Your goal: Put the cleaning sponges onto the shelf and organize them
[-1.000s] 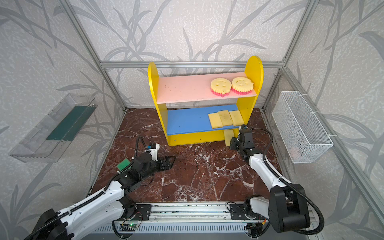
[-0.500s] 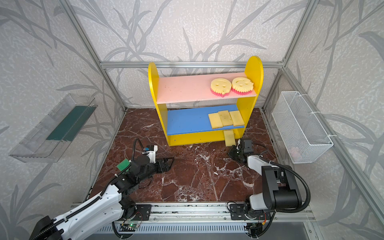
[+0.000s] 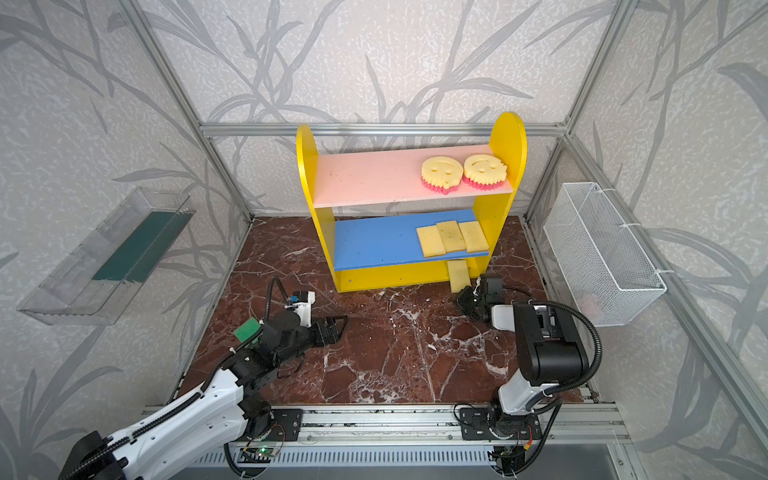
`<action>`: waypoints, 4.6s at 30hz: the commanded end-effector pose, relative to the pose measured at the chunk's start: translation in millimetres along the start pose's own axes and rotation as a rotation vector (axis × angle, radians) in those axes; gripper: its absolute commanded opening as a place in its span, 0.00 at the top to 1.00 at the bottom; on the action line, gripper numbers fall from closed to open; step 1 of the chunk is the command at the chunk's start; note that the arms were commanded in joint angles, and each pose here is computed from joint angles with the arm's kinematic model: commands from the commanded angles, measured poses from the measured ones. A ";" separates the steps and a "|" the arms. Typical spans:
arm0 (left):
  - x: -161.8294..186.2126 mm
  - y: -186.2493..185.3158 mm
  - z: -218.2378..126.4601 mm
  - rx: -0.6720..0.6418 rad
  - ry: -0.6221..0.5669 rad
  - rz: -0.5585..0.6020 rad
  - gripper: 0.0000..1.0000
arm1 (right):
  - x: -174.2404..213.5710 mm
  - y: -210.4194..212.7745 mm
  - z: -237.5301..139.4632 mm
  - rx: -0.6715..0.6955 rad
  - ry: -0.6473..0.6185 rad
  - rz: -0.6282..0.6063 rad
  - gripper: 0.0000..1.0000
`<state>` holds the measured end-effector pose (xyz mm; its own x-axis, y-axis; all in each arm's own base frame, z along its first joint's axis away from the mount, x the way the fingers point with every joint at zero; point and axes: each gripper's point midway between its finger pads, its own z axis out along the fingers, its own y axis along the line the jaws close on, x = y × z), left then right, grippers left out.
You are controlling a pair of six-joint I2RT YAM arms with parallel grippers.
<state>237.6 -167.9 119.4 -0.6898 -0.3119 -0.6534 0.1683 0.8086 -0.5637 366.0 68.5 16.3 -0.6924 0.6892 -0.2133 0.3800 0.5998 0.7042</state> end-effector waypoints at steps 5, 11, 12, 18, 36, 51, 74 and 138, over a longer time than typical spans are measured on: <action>-3.3 6.0 3.5 -0.038 -0.013 -0.002 0.02 | -14.9 -9.1 15.2 -0.004 -0.022 0.031 1.00; -4.6 6.9 6.3 -0.052 -0.009 0.005 0.02 | -27.6 -9.9 20.6 -0.024 -0.044 0.047 1.00; -5.1 7.2 6.5 -0.054 -0.010 0.006 0.02 | -30.3 -9.2 20.9 -0.027 -0.046 0.047 1.00; -5.1 10.5 7.9 -0.068 -0.013 0.005 0.02 | -40.2 -11.7 17.7 -0.015 -0.066 0.046 1.00; -5.0 12.8 12.0 -0.084 -0.003 -0.005 0.02 | -67.8 -14.2 16.8 -0.047 -0.106 0.065 1.00; -6.7 16.7 9.8 -0.101 -0.009 -0.035 0.02 | -85.4 -21.6 18.6 -0.065 -0.112 0.099 1.00; -21.9 89.5 -34.8 -0.485 0.051 -0.238 0.01 | -71.8 4.3 -10.1 -0.155 -0.128 0.115 0.96; -30.7 187.7 -29.1 -0.823 0.271 -0.492 0.47 | 32.4 73.0 -29.4 -0.377 0.088 0.060 0.08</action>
<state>262.9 28.2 29.5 -0.6910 -0.6836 -0.2348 -0.6861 0.7226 -0.0843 349.0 117.1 71.3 -0.7204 0.6869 -0.0960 0.2300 0.3672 0.9013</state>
